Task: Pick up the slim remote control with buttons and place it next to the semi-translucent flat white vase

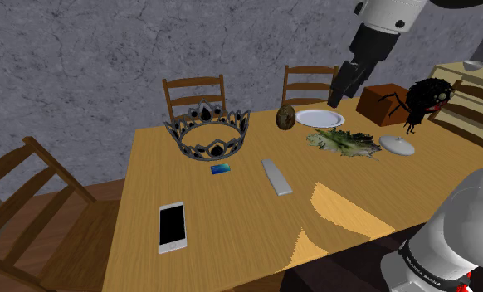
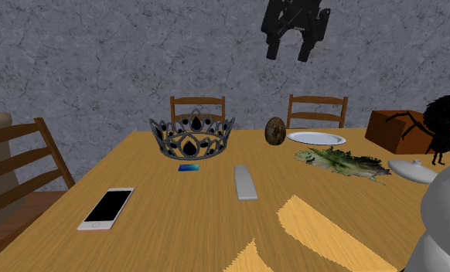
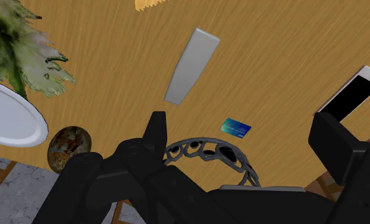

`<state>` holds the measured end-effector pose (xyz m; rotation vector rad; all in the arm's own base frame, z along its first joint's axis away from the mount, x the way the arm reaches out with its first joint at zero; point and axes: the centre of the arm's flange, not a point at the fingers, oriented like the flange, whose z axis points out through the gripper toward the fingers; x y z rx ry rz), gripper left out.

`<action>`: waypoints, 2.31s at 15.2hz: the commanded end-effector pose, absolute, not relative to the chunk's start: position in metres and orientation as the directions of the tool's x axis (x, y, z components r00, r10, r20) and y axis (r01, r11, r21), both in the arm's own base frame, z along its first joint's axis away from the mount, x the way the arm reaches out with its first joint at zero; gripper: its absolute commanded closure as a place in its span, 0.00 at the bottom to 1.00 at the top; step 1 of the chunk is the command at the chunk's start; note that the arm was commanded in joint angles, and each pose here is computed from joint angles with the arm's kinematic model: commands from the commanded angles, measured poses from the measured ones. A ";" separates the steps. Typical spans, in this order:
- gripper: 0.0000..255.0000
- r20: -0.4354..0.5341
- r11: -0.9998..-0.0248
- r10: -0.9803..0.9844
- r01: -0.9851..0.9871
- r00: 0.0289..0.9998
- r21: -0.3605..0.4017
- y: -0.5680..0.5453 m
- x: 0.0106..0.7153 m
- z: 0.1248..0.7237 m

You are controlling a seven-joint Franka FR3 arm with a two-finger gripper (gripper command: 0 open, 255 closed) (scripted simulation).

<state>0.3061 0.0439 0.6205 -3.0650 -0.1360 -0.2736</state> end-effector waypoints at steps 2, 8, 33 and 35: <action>0.00 0.173 -0.996 0.068 0.078 0.983 -0.053 0.046 0.314 0.609; 0.00 0.137 -0.999 -0.018 -0.011 0.990 -0.048 0.053 0.359 0.542; 0.00 -0.006 -0.929 -0.371 -0.371 0.928 0.007 0.040 0.520 0.246; 0.00 -0.008 -0.927 -0.376 -0.376 0.927 0.008 0.039 0.522 0.237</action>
